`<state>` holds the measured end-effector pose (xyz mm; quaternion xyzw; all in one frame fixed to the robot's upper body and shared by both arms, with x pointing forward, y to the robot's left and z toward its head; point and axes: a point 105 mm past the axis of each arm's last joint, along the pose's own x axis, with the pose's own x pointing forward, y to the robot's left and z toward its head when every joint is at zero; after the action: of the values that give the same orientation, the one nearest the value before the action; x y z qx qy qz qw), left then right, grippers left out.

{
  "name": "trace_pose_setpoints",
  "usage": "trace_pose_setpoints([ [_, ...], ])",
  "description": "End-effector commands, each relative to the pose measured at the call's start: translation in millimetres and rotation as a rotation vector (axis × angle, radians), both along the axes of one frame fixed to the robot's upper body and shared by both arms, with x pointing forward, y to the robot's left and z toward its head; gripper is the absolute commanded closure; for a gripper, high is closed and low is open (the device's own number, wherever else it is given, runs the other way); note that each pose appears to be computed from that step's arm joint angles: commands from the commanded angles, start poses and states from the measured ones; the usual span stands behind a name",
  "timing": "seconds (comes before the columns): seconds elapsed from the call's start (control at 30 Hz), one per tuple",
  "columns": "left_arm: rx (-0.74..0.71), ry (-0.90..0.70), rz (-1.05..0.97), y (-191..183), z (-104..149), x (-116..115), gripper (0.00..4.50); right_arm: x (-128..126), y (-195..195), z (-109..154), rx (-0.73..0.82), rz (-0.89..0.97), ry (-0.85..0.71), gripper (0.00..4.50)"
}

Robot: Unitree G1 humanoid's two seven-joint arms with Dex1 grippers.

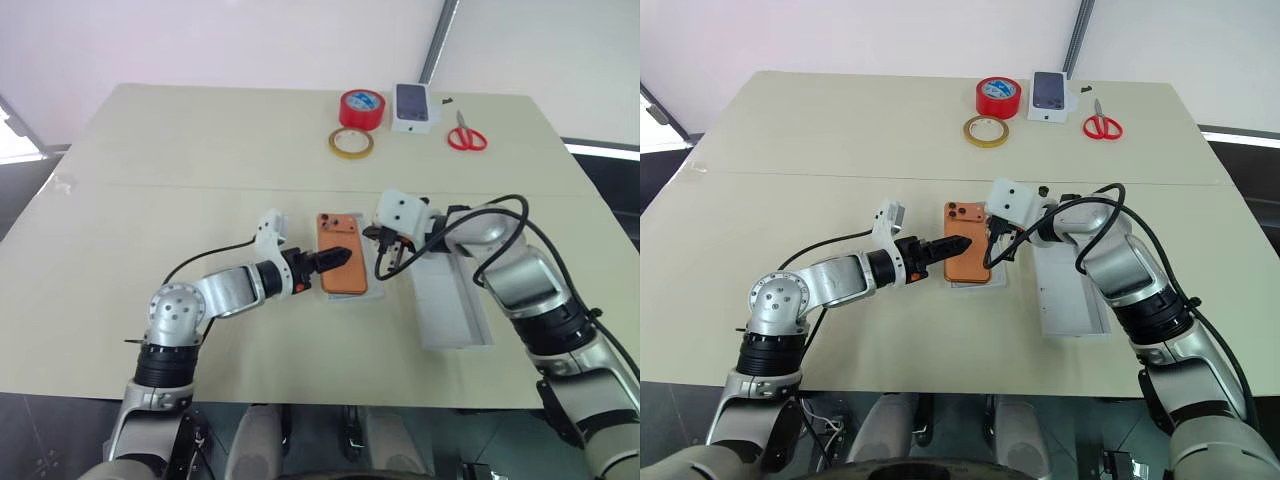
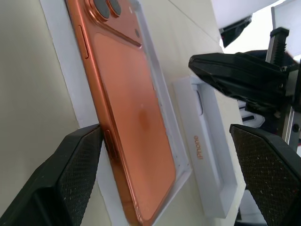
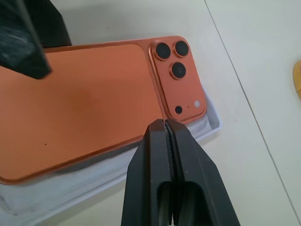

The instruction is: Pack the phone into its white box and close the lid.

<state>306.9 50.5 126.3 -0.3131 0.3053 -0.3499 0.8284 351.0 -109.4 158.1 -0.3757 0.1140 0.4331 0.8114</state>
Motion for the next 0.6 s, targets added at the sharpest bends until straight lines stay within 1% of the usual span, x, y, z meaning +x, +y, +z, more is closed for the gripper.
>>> trace_pose_setpoints([
  [0.03, 0.04, -0.055, -0.033, 8.1, 6.1, -6.1, 0.02, -1.9, 1.3, 10.2, 0.002, 0.005, -0.045, 4.5],
  [0.2, 0.121, -0.11, -0.033, 36.9, 7.8, -12.5, 0.02, -2.5, -0.6, 11.6, -0.001, 0.005, -0.048, 4.5],
  [0.23, 0.15, -0.119, -0.039, 42.0, 6.1, -14.4, 0.02, -2.7, -0.3, 11.9, -0.001, 0.007, -0.048, 4.5],
  [0.27, 0.207, -0.145, -0.035, 55.1, 3.7, -17.4, 0.02, -3.1, 2.2, 12.4, 0.001, 0.017, -0.049, 4.5],
  [0.37, 0.381, -0.302, -0.01, 89.1, 7.7, -20.9, 0.02, -6.6, 12.6, 13.8, 0.012, 0.05, -0.043, 4.5],
  [0.5, 0.472, -0.533, -0.075, 109.7, 17.6, -34.7, 0.02, -17.2, 37.1, 12.3, 0.034, 0.113, -0.009, 4.5],
  [0.6, 0.513, -0.602, -0.099, 125.4, 15.5, -39.2, 0.02, -19.2, 53.5, 10.3, 0.028, 0.124, 0.012, 4.5],
])
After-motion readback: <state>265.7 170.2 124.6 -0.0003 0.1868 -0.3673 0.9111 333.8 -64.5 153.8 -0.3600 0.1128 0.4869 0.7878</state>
